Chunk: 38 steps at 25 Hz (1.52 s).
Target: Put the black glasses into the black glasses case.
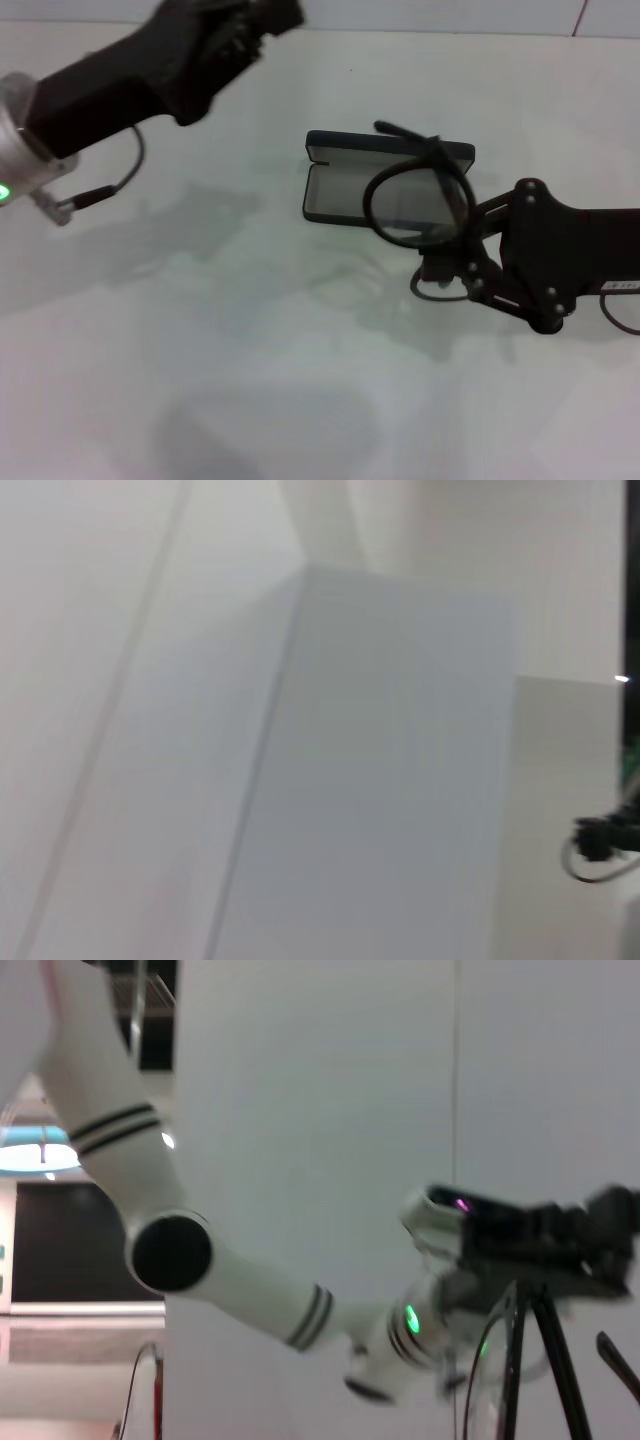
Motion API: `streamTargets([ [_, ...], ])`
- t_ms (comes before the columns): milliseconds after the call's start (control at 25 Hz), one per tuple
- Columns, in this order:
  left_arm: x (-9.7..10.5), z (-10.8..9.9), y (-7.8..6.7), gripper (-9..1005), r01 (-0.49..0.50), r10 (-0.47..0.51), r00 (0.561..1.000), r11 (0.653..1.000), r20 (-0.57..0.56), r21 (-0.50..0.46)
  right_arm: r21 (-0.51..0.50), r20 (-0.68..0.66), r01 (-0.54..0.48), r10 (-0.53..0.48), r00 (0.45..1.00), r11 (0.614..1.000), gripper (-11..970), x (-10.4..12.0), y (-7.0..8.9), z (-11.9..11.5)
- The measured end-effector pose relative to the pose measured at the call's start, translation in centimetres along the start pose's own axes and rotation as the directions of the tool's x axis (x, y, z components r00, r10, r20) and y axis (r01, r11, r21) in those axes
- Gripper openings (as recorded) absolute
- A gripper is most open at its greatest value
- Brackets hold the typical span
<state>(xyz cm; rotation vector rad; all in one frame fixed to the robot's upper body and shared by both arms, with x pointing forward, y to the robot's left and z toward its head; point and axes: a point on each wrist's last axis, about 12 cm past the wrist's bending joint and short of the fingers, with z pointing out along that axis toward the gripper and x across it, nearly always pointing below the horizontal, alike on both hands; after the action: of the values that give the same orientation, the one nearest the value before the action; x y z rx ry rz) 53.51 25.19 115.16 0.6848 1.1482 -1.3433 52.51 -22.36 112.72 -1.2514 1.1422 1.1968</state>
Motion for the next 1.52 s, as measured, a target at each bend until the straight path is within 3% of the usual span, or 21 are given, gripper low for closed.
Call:
streamTargets([
  [160, 0.7, -1.4, -0.1, 50, 0.008, -0.008, 1.000, 0.998, -0.003, -0.061, -0.041, -0.059, -0.010, 0.008, 0.998, 0.999, 128, -0.4, -0.2, 0.5],
  [400, 3.0, 0.3, 0.2, 50, 0.030, -0.037, 0.997, 0.995, -0.069, -0.094, -0.120, 0.018, 0.056, -0.054, 0.998, 0.991, 128, -1.4, 0.5, 1.2],
  [600, 3.9, 2.3, 0.2, 50, 0.066, -0.069, 0.991, 0.997, -0.118, -0.027, -0.123, 0.145, 0.135, -0.117, 0.983, 0.983, 128, -2.8, 0.6, 1.0],
  [640, 4.2, 3.8, -0.2, 50, 0.091, -0.082, 0.987, 0.994, -0.139, 0.066, -0.116, 0.158, 0.145, -0.125, 0.979, 0.983, 128, -3.0, 0.5, 1.0],
  [800, 4.0, 5.3, -1.0, 50, 0.107, -0.085, 0.989, 0.978, -0.123, 0.179, -0.119, 0.167, 0.143, -0.122, 0.978, 0.983, 128, -3.0, -0.1, 1.7],
  [1520, 4.0, 5.7, -1.9, 50, 0.124, -0.104, 0.990, 0.961, -0.094, 0.246, -0.110, 0.160, 0.119, -0.101, 0.982, 0.987, 129, -1.9, -0.2, 2.2],
])
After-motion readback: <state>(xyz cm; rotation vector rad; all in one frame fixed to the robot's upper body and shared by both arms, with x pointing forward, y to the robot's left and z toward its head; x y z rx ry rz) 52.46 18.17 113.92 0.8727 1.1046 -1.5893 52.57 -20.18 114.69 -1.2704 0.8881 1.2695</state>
